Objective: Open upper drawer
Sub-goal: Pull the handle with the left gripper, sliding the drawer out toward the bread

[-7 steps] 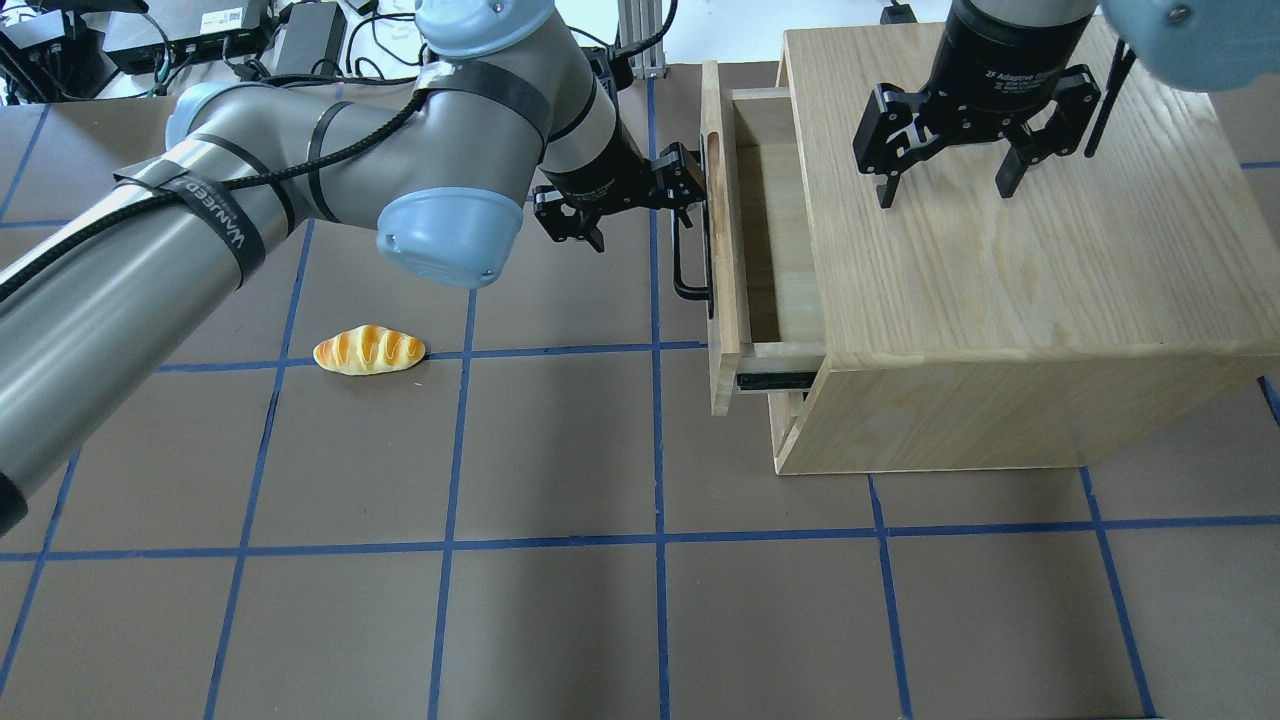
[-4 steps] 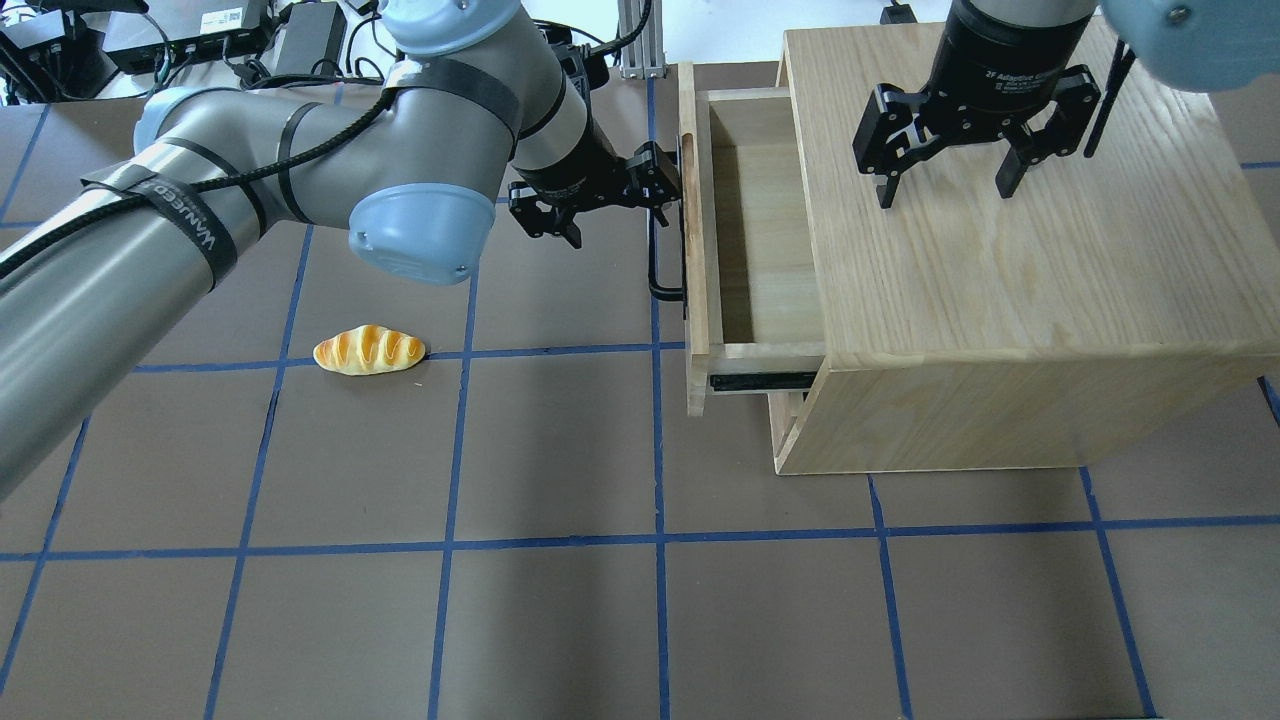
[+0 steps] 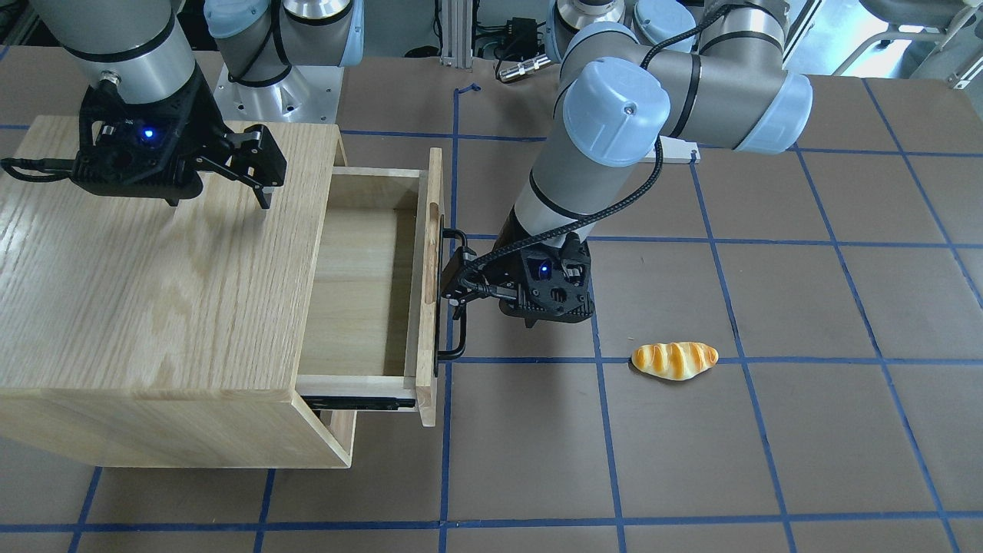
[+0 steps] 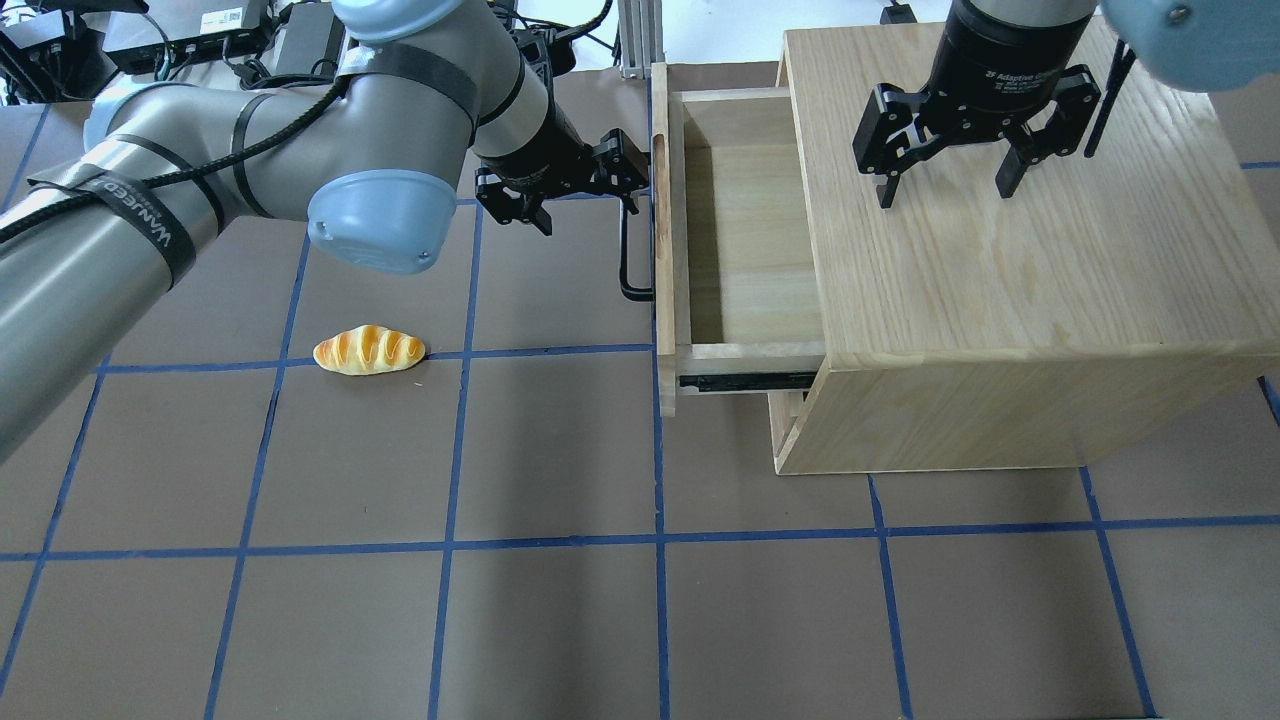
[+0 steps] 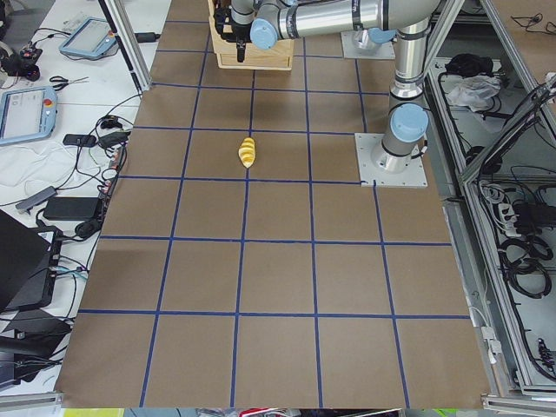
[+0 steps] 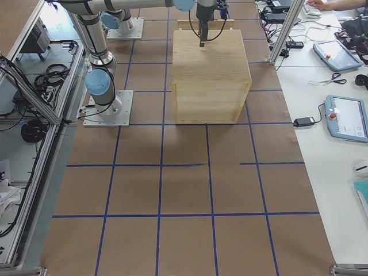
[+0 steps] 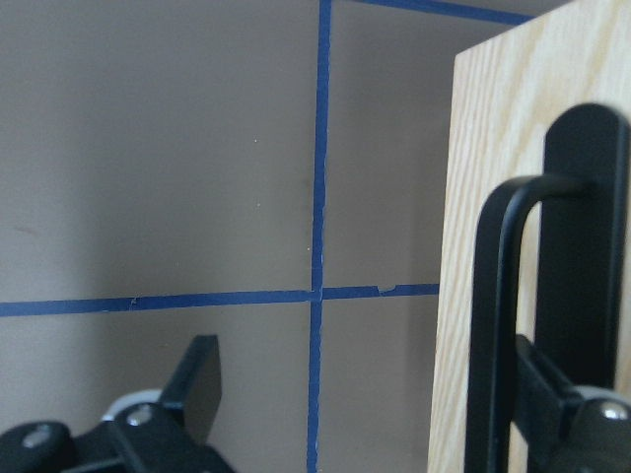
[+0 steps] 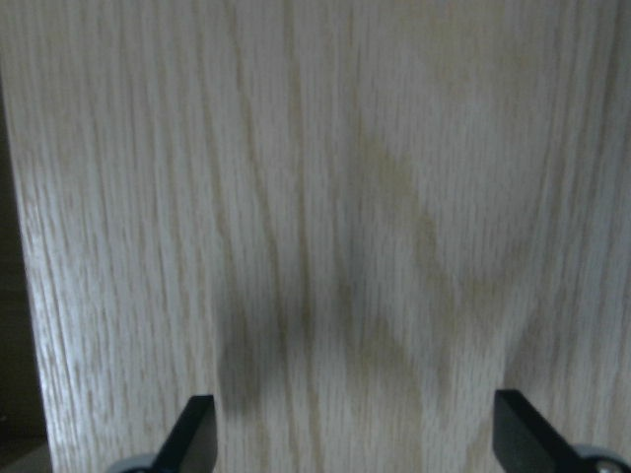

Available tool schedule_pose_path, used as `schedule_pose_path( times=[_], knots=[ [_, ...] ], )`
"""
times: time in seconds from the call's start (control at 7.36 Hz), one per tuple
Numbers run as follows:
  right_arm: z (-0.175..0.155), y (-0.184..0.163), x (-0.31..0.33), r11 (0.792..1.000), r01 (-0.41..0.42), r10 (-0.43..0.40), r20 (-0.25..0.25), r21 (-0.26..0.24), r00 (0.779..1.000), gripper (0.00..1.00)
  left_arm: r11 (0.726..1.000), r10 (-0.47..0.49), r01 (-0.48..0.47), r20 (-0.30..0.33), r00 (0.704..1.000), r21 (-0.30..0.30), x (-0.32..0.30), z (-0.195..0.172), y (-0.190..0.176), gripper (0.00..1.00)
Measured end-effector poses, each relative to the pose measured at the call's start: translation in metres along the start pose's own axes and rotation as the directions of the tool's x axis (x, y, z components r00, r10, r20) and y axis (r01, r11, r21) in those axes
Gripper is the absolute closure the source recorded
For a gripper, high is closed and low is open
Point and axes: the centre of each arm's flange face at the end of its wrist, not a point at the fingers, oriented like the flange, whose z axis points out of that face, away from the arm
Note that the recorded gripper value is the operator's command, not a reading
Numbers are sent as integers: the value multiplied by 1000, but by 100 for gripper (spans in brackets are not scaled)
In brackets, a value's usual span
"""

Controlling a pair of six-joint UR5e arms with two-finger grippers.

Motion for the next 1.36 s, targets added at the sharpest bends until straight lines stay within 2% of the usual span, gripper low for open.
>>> schedule_pose_path(
  times=[0.81,1.36],
  knots=[
    [0,0,0,1000,1,-1,0,0,1000,0,999,37,-37,13,999,21,-49,-24,0,0],
    [0,0,0,1000,0,0,0,0,1000,0,999,25,-26,18,1000,36,-65,-40,-3,0]
  ],
)
